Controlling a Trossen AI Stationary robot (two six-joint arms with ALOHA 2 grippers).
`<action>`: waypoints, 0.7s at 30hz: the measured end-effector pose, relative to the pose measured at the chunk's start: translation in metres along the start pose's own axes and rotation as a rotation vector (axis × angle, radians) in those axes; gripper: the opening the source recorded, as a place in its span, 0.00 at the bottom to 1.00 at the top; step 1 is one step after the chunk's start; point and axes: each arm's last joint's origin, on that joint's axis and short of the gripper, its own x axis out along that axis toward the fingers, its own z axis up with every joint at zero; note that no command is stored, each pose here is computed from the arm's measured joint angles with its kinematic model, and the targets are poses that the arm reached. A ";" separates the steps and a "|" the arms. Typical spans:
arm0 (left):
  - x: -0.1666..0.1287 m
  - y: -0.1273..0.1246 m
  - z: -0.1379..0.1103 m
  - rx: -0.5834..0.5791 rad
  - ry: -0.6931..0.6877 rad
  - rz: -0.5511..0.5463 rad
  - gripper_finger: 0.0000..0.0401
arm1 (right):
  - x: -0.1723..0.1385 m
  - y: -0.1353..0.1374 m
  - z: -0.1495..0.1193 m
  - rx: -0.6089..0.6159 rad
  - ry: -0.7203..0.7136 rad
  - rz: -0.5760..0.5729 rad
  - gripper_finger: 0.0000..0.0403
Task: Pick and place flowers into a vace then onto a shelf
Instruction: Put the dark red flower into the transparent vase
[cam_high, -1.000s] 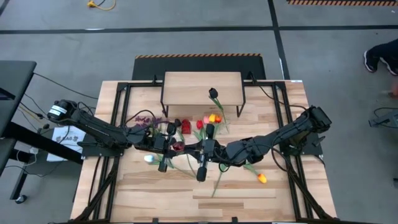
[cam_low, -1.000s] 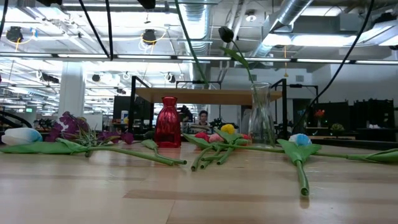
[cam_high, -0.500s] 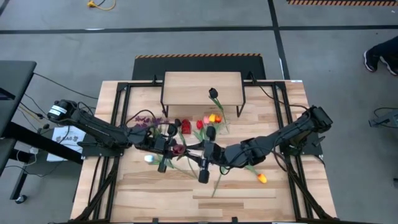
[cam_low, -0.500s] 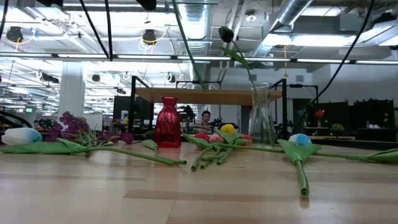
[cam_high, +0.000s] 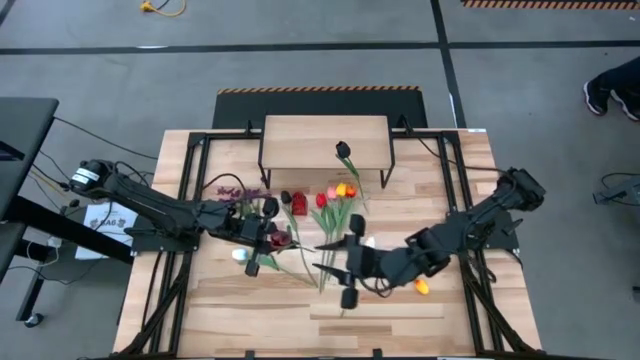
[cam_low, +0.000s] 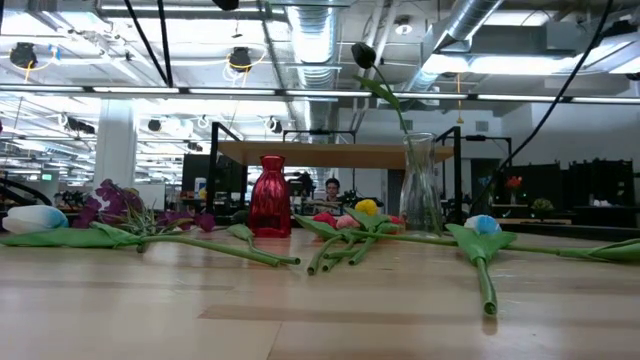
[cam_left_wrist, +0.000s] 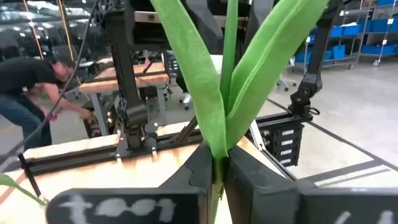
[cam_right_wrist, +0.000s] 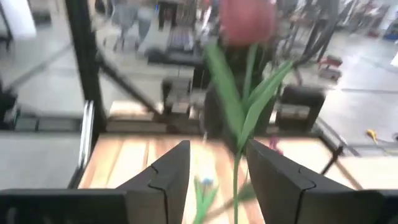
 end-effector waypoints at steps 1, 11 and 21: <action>0.000 0.000 -0.001 -0.008 0.011 -0.001 0.03 | -0.005 0.002 -0.002 -0.022 0.028 0.011 0.38; 0.000 0.005 0.002 0.003 -0.007 0.027 0.04 | -0.026 0.015 -0.042 -0.134 0.350 0.002 0.27; 0.035 0.051 0.044 0.016 0.071 0.089 0.03 | -0.036 -0.004 -0.051 -0.145 0.532 0.042 0.13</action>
